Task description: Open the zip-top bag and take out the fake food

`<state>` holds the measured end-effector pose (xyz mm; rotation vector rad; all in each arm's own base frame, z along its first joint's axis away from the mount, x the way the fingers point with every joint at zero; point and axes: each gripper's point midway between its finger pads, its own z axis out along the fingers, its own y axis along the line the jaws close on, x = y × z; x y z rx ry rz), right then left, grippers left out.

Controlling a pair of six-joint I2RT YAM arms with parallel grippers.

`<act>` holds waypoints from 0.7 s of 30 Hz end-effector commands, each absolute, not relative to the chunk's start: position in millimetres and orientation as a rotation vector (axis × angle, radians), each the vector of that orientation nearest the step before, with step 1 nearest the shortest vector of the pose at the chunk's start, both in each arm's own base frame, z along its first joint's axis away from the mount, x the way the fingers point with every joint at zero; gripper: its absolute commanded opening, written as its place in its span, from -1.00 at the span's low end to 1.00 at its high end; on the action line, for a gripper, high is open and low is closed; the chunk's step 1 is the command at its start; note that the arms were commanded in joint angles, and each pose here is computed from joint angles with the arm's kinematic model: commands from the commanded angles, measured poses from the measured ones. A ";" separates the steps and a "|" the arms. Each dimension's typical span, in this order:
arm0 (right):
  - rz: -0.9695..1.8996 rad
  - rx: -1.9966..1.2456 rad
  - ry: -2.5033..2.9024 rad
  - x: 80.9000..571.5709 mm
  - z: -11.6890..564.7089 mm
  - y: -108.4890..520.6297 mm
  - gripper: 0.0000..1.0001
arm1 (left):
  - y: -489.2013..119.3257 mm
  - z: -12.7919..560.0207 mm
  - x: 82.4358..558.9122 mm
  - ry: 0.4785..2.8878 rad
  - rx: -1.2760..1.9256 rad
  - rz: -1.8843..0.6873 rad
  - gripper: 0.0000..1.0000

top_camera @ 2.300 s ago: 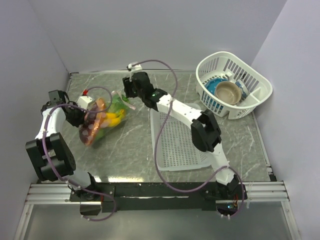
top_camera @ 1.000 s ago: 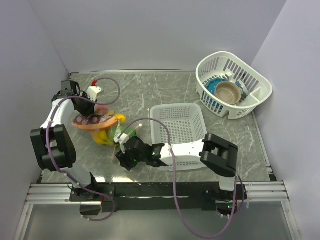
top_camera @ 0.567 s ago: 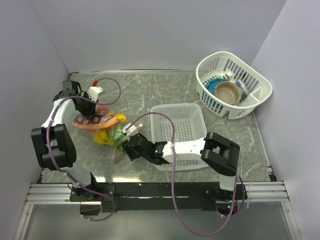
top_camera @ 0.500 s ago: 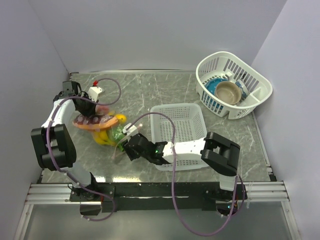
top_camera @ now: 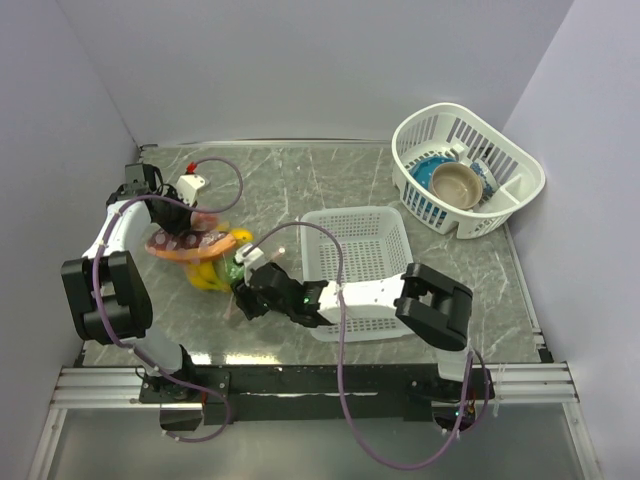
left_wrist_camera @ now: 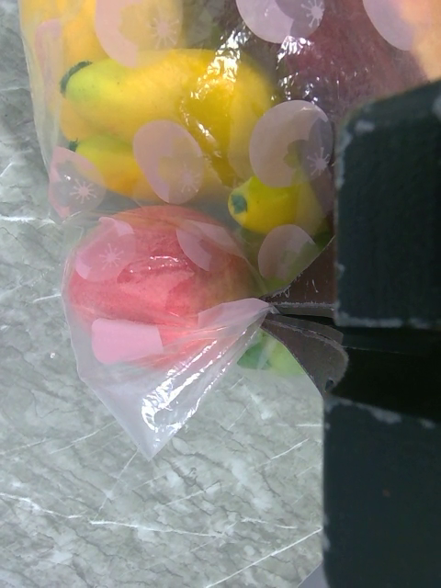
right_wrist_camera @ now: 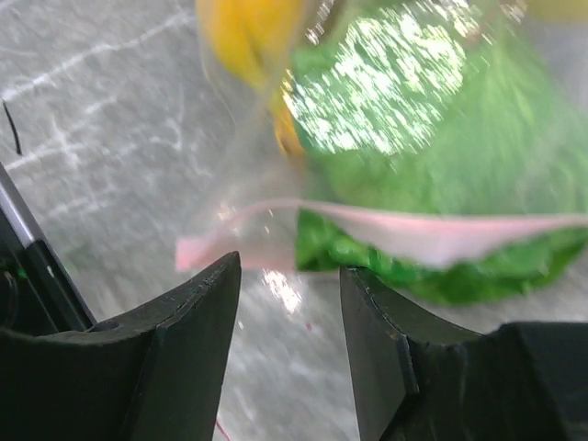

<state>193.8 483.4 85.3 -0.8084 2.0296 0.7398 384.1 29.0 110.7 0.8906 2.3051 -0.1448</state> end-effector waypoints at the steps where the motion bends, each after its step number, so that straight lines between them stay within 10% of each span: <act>1: 0.781 -0.770 1.994 204.0 94.9 507.2 0.09 | 20.7 107.2 370.4 2.324 0.911 -0.193 -0.98; 8: 0.774 -0.758 2.010 217.5 85.7 505.1 -0.13 | 22.7 109.6 368.0 2.319 0.925 -0.169 -0.98; 13: 0.799 -0.760 1.992 213.9 93.2 495.4 -0.99 | 22.7 104.0 366.7 2.330 0.915 -0.170 -0.99; 21: 0.842 -0.735 1.993 195.7 102.8 466.1 -1.00 | 22.6 99.3 370.0 2.347 0.884 -0.183 -0.98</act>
